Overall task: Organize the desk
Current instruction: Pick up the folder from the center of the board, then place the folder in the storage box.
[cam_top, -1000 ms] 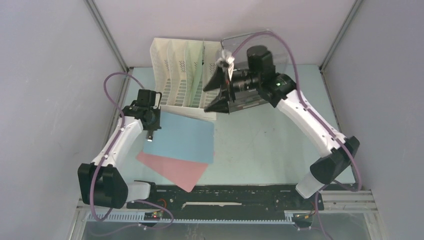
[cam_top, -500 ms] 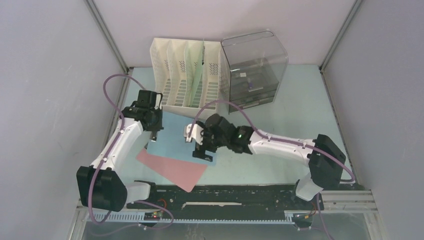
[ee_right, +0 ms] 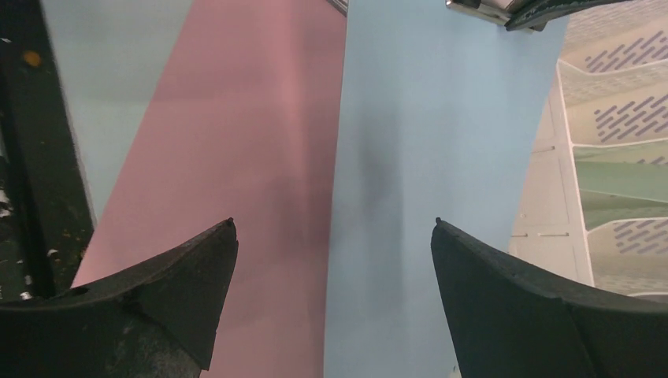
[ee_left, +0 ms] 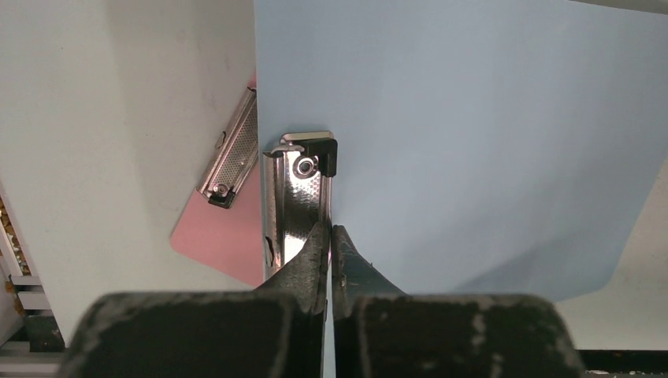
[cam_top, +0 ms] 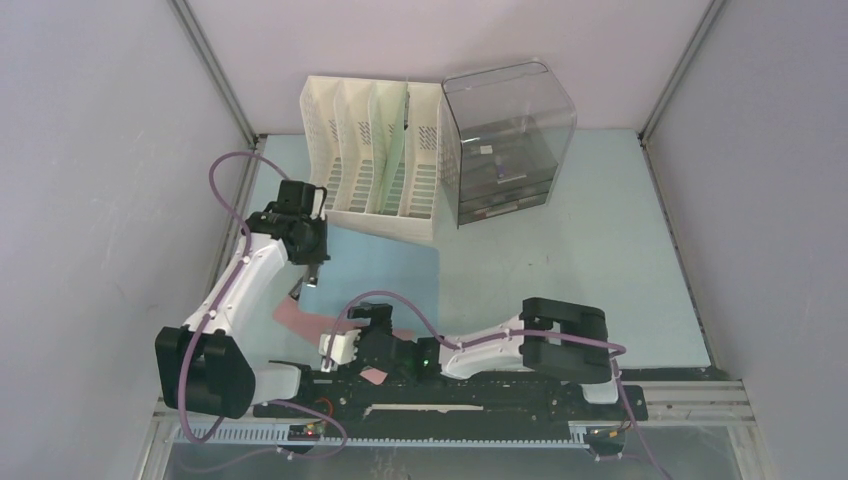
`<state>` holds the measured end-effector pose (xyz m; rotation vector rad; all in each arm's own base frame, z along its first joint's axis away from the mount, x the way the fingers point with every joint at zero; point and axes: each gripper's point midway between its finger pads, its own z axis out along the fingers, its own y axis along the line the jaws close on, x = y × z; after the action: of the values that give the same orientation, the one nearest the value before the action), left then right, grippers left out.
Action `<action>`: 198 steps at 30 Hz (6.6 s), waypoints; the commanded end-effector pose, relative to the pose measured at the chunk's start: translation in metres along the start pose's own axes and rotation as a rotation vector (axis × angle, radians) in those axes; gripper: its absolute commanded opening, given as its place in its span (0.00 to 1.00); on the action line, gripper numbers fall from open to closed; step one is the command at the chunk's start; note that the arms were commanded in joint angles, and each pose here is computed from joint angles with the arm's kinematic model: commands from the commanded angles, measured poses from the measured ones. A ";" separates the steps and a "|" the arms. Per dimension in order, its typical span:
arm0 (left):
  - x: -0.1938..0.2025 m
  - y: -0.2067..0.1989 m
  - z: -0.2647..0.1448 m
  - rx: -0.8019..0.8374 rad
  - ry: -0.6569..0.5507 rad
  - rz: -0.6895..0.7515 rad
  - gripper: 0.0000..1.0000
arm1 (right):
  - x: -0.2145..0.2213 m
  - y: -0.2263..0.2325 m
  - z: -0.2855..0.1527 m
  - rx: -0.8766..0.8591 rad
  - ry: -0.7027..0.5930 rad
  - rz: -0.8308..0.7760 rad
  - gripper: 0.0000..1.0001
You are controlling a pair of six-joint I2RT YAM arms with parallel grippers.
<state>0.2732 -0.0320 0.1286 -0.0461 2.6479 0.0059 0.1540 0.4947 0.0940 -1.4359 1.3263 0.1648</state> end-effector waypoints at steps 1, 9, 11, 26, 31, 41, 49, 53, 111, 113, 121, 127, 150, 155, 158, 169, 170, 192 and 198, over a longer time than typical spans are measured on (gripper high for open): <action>-0.006 -0.007 -0.008 0.033 -0.033 -0.017 0.00 | -0.018 -0.031 0.003 0.181 -0.060 0.017 0.99; -0.005 -0.009 -0.011 0.043 -0.047 -0.032 0.00 | -0.004 -0.033 0.017 0.317 -0.087 -0.182 0.74; -0.006 -0.009 -0.013 0.044 -0.058 -0.041 0.00 | -0.006 -0.031 0.013 0.330 -0.113 -0.222 0.67; -0.007 -0.014 -0.022 0.077 -0.097 -0.078 0.01 | -0.041 -0.053 -0.020 0.400 -0.235 -0.282 0.00; -0.025 -0.019 -0.048 0.122 -0.202 -0.121 0.27 | -0.057 -0.069 -0.037 0.397 -0.270 -0.221 0.00; -0.066 -0.021 -0.154 0.257 -0.625 -0.290 0.72 | -0.077 -0.114 -0.069 0.323 -0.315 -0.002 0.00; -0.054 0.005 -0.225 0.328 -0.937 -0.589 1.00 | -0.065 -0.137 -0.073 0.282 -0.295 0.098 0.00; -0.046 0.007 -0.240 0.392 -0.985 -0.683 1.00 | -0.063 -0.143 -0.074 0.272 -0.294 0.127 0.00; -0.061 -0.038 -0.213 0.425 -0.943 -0.472 0.00 | -0.085 -0.078 -0.216 -0.932 -0.198 0.137 1.00; -0.067 -0.039 -0.223 0.407 -0.968 -0.396 0.00 | -0.083 -0.086 -0.240 -0.956 -0.233 0.142 1.00; -0.094 -0.048 -0.257 0.380 -1.034 -0.179 0.00 | -0.034 -0.144 -0.267 -0.782 -0.283 0.198 1.00; -0.117 -0.046 -0.272 0.314 -1.083 -0.101 0.00 | -0.008 -0.162 -0.255 -0.712 -0.232 0.255 1.00; -0.224 -0.050 -0.296 0.126 -1.325 -0.068 0.00 | 0.016 -0.174 -0.246 -0.653 -0.167 0.278 1.00; -0.246 -0.051 -0.290 0.155 -1.368 -0.078 0.00 | 0.017 -0.174 -0.246 -0.651 -0.170 0.276 1.00; -0.258 -0.050 -0.283 0.182 -1.409 -0.082 0.00 | 0.018 -0.174 -0.246 -0.649 -0.167 0.274 1.00; -0.307 -0.065 -0.247 0.242 -1.424 0.024 0.00 | 0.021 -0.175 -0.245 -0.642 -0.155 0.269 1.00; -0.311 -0.065 -0.241 0.227 -1.422 0.029 0.00 | 0.021 -0.175 -0.245 -0.643 -0.154 0.269 1.00; -0.355 -0.069 -0.157 0.120 -1.539 0.039 0.00 | 0.030 -0.164 -0.236 -0.691 -0.115 0.259 1.00; -0.354 -0.065 -0.130 0.145 -1.580 0.004 0.00 | 0.033 -0.162 -0.234 -0.700 -0.102 0.261 1.00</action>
<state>0.5290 -0.0956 0.3893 0.0506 1.2106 -0.0797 0.1653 0.2576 0.2573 -1.7583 1.4396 0.9352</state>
